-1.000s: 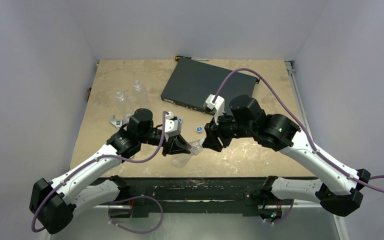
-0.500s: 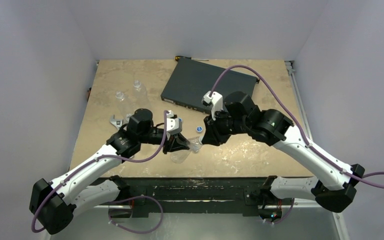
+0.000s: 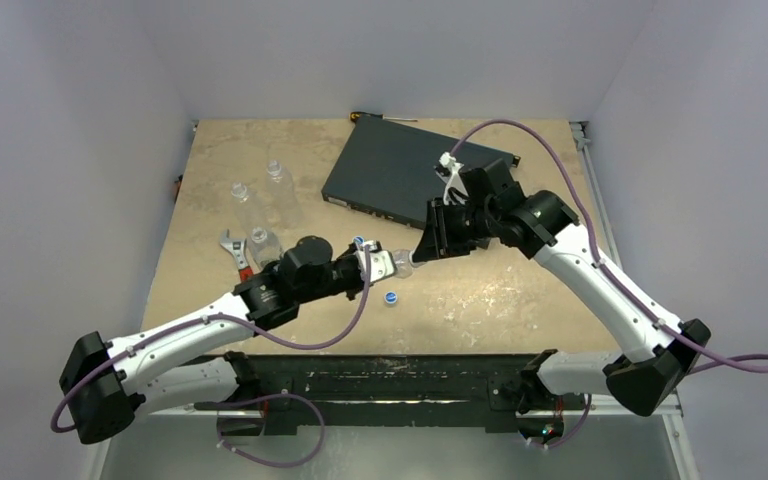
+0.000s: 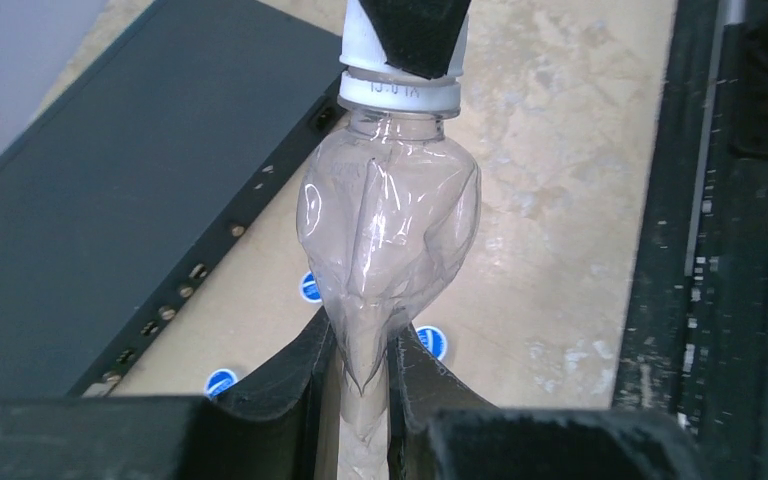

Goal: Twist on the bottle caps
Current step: Screw the bottle cap onto the plastic bottle.

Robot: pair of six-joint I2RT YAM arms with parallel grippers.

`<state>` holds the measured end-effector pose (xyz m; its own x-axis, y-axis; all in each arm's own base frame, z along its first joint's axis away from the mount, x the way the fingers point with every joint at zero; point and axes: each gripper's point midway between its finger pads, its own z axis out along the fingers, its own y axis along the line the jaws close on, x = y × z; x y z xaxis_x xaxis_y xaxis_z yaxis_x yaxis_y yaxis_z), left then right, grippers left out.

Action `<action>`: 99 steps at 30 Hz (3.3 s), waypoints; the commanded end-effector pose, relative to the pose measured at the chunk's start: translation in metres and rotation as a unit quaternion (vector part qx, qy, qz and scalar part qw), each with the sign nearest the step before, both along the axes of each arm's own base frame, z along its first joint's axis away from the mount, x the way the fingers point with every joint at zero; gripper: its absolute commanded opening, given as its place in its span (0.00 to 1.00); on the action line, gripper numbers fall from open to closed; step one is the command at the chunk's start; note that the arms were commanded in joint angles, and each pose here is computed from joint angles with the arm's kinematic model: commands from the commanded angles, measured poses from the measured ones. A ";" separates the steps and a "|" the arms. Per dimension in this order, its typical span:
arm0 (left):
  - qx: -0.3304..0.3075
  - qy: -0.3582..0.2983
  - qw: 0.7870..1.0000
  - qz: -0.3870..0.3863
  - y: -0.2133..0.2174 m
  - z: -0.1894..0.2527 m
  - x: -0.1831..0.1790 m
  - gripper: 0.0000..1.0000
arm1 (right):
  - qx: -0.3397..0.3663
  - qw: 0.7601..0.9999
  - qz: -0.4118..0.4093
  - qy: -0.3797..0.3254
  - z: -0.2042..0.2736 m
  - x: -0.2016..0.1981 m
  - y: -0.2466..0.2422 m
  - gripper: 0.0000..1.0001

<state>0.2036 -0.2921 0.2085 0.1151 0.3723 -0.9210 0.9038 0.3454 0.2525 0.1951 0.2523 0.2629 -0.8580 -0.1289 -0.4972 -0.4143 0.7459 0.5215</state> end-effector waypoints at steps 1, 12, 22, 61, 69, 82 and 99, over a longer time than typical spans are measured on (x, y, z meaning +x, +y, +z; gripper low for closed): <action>-0.114 -0.199 0.970 0.079 -0.018 0.111 0.031 0.00 | 0.066 0.988 -0.021 0.135 -0.010 -0.018 0.032 0.00; -0.115 -0.288 0.944 0.114 -0.020 0.118 0.028 0.00 | 0.177 0.936 -0.126 0.278 -0.019 -0.005 0.057 0.00; -0.085 -0.371 0.915 0.133 -0.016 0.112 0.015 0.00 | 0.268 0.862 -0.229 0.364 0.001 0.009 0.067 0.00; -0.092 0.178 0.957 -0.208 -0.011 0.018 -0.038 0.00 | -0.042 0.972 0.114 -0.199 0.030 -0.019 -0.006 0.68; -0.108 0.167 0.957 -0.209 -0.008 0.025 -0.041 0.00 | -0.028 0.971 0.138 -0.193 0.030 -0.025 0.000 0.58; -0.104 0.174 0.958 -0.204 -0.007 0.018 -0.041 0.00 | 0.007 0.973 0.113 -0.200 0.051 -0.025 0.004 0.54; -0.127 0.100 0.984 -0.078 -0.001 0.035 0.008 0.00 | 0.023 0.994 0.060 -0.088 0.031 -0.023 0.027 0.00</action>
